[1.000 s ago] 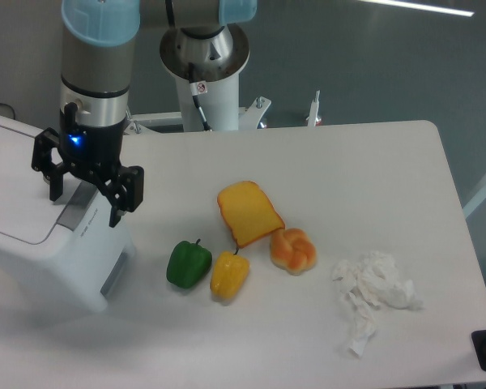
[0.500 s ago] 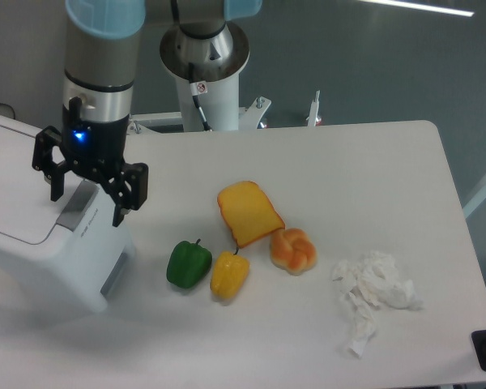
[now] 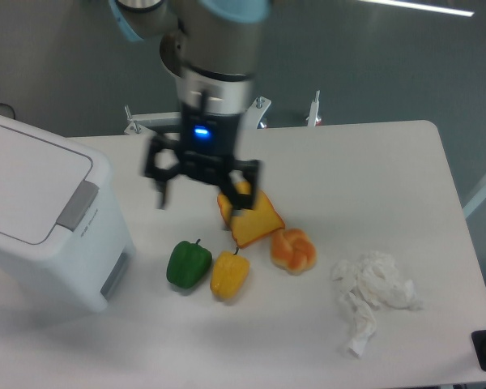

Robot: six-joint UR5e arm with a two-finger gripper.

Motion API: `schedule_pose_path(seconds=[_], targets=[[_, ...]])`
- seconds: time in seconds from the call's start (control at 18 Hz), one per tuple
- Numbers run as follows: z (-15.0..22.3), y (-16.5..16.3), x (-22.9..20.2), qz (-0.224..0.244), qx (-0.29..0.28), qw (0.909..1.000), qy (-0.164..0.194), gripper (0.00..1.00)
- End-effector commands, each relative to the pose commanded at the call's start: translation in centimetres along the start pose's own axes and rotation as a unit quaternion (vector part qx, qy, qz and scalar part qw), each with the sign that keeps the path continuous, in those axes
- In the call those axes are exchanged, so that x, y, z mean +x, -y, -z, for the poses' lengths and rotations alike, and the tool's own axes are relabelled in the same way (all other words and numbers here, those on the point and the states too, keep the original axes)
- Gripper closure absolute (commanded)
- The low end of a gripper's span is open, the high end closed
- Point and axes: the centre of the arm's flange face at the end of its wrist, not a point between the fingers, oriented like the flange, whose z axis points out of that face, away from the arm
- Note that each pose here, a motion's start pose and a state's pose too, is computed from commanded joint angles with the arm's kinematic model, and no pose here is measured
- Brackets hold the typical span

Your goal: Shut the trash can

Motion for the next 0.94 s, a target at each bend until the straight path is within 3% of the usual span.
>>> schedule_pose_path(seconds=[0.17, 0.44, 0.78, 0.94], targets=[[-2.7, -3.9, -4.1, -0.05, -0.02, 0.9985, -0.009, 0.0], [-6.1, -8.7, -9.1, -0.09, -0.069, 0.9935, -0.015, 0.0], [-10.9, -9.7, -12.3, -0.153, -0.18, 0.9716, -0.008, 0.0], [-11.7, -8.8, -12.1, -0.161, -0.191, 0.9682, -0.007, 0.0]])
